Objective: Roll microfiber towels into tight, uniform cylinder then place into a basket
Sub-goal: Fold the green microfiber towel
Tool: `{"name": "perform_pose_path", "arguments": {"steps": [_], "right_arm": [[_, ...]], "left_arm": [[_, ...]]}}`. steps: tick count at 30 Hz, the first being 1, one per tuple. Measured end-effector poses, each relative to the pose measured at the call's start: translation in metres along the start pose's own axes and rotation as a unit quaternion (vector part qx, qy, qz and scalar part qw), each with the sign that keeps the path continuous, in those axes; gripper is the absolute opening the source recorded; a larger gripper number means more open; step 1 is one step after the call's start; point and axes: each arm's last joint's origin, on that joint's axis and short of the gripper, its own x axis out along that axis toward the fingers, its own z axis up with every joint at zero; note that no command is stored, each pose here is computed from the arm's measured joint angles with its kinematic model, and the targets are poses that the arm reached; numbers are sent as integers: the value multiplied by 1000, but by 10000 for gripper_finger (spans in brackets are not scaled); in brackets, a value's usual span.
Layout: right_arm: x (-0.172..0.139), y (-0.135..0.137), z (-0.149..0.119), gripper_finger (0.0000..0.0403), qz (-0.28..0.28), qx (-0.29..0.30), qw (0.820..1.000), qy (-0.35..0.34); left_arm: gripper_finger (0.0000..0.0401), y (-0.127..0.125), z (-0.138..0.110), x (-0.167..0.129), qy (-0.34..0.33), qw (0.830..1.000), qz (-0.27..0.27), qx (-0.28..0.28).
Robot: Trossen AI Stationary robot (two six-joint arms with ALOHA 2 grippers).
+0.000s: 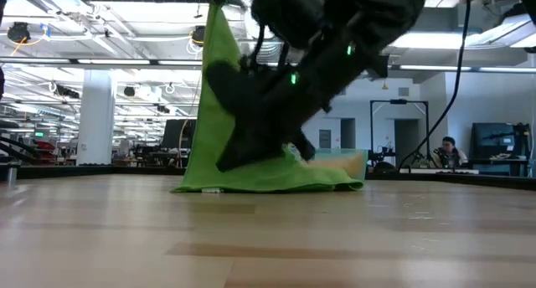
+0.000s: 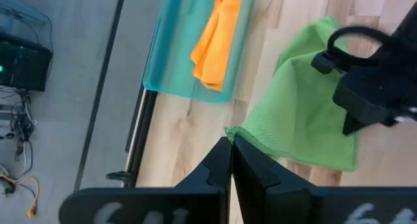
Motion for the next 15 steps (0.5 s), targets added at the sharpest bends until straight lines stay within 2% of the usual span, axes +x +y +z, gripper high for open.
{"name": "perform_pose_path", "arguments": {"steps": [6,9,15], "right_arm": [[7,-3,-9,7,-13,4,1000,16],[6,0,-10,7,4,5,999,37],[-12,6,-21,15,30,-27,989,139]], "left_arm": [[0,0,0,0,0,1000,0,0],[0,0,0,0,1,1000,0,0],[0,0,-3,0,15,1000,-13,6]]}}
